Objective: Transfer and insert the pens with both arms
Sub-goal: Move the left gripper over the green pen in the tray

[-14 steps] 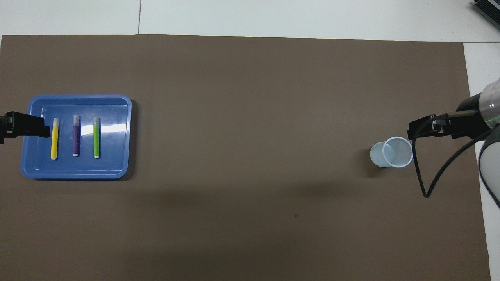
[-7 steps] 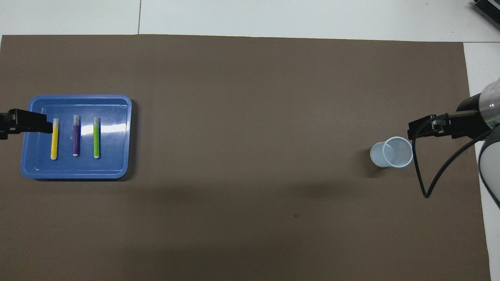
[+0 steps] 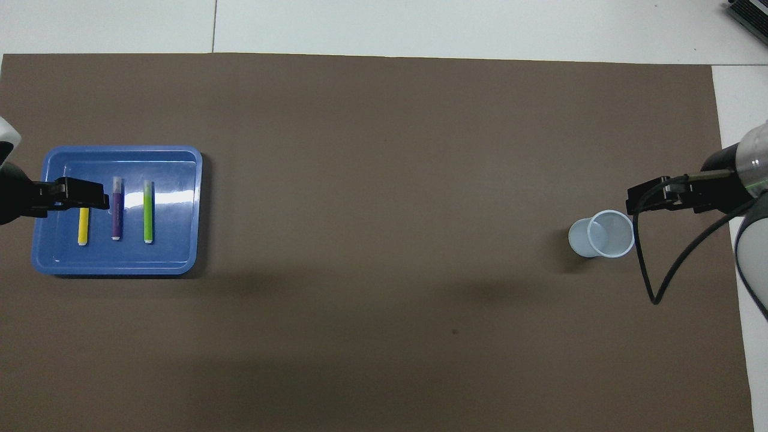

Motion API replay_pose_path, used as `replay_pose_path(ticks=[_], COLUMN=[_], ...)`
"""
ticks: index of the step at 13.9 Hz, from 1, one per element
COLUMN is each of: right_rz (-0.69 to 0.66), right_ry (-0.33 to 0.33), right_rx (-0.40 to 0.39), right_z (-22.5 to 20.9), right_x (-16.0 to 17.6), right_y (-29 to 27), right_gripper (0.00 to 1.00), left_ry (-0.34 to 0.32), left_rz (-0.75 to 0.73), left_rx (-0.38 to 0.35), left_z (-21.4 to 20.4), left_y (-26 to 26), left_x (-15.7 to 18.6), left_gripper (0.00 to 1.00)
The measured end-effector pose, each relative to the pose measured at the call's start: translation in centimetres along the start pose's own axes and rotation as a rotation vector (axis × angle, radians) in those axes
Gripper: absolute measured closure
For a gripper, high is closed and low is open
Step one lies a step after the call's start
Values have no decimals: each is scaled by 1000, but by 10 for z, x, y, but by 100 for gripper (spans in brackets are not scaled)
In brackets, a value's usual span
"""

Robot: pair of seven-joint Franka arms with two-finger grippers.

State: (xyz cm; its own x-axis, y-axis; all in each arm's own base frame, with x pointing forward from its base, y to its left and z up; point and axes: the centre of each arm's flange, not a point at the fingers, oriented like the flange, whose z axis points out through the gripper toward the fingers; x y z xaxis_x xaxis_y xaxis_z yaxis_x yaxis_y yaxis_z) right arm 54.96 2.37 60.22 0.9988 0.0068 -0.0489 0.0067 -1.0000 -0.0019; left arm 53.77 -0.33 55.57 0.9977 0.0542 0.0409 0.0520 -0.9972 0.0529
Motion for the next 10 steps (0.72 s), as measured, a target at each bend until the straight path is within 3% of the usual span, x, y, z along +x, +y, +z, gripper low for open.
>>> replay_pose_path(ticks=[5, 10], right_rz=[0, 0], right_ry=[0, 0], right_rx=[0, 0], right_z=[0, 0], right_x=[0, 0], right_y=[0, 0], right_gripper=[0, 0], left_ry=[-39, -26], left_rz=[14, 25], left_rx=[3, 5], left_z=[49, 95], left_y=[-16, -23], left_x=[2, 26], left_gripper=[0, 0])
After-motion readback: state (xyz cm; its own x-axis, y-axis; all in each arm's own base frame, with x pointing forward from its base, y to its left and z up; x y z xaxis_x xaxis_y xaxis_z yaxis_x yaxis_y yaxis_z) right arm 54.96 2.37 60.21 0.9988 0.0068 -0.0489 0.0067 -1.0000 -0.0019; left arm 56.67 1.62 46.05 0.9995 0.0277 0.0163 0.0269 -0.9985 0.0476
